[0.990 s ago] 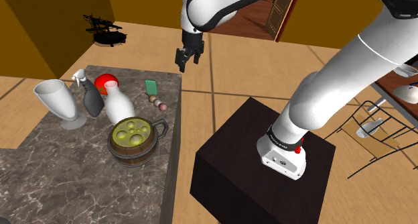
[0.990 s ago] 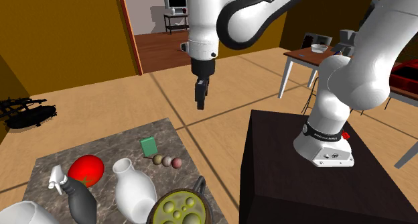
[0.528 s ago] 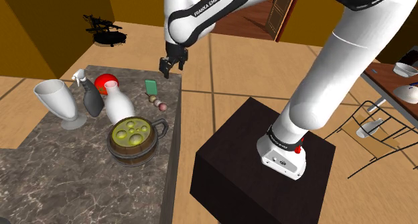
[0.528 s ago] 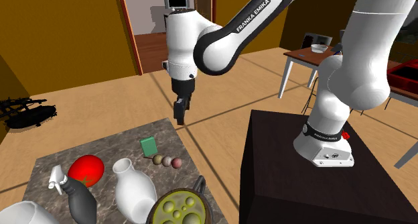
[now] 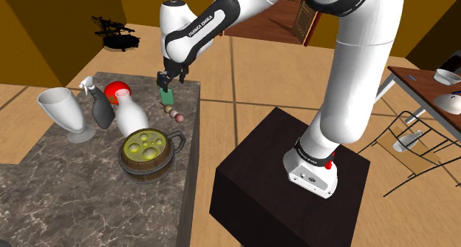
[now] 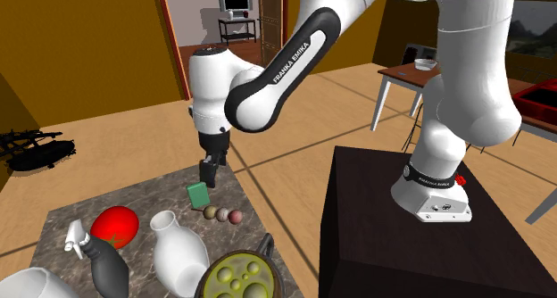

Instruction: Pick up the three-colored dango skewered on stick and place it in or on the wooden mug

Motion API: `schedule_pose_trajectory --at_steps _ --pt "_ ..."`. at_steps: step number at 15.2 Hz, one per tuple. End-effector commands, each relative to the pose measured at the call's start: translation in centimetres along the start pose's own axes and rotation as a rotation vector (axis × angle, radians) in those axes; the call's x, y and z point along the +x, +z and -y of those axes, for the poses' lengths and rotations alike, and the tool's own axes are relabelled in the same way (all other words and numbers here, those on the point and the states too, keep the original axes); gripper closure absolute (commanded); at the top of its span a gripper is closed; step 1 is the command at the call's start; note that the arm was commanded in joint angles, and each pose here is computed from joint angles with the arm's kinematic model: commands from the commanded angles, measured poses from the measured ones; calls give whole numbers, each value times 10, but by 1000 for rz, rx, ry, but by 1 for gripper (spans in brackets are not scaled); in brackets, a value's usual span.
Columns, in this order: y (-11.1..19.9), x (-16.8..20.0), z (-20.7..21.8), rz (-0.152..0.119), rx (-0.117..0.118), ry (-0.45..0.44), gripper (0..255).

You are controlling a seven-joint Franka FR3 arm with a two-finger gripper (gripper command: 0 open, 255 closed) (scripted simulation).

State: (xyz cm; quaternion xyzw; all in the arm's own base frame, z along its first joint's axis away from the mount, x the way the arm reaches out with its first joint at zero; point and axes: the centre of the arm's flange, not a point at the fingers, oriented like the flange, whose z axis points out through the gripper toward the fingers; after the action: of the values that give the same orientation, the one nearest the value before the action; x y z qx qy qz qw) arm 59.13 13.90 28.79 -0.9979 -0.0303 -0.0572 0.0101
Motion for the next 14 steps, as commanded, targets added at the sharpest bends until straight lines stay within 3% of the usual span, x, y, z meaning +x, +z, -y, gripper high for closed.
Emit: schedule_pose_trajectory --at_steps 1,5,14 --pt "20 19 7 -11 -1 1 0" --pt "49 48 18 -29 -2 2 0" --pt "89 49 18 -29 -2 2 0"
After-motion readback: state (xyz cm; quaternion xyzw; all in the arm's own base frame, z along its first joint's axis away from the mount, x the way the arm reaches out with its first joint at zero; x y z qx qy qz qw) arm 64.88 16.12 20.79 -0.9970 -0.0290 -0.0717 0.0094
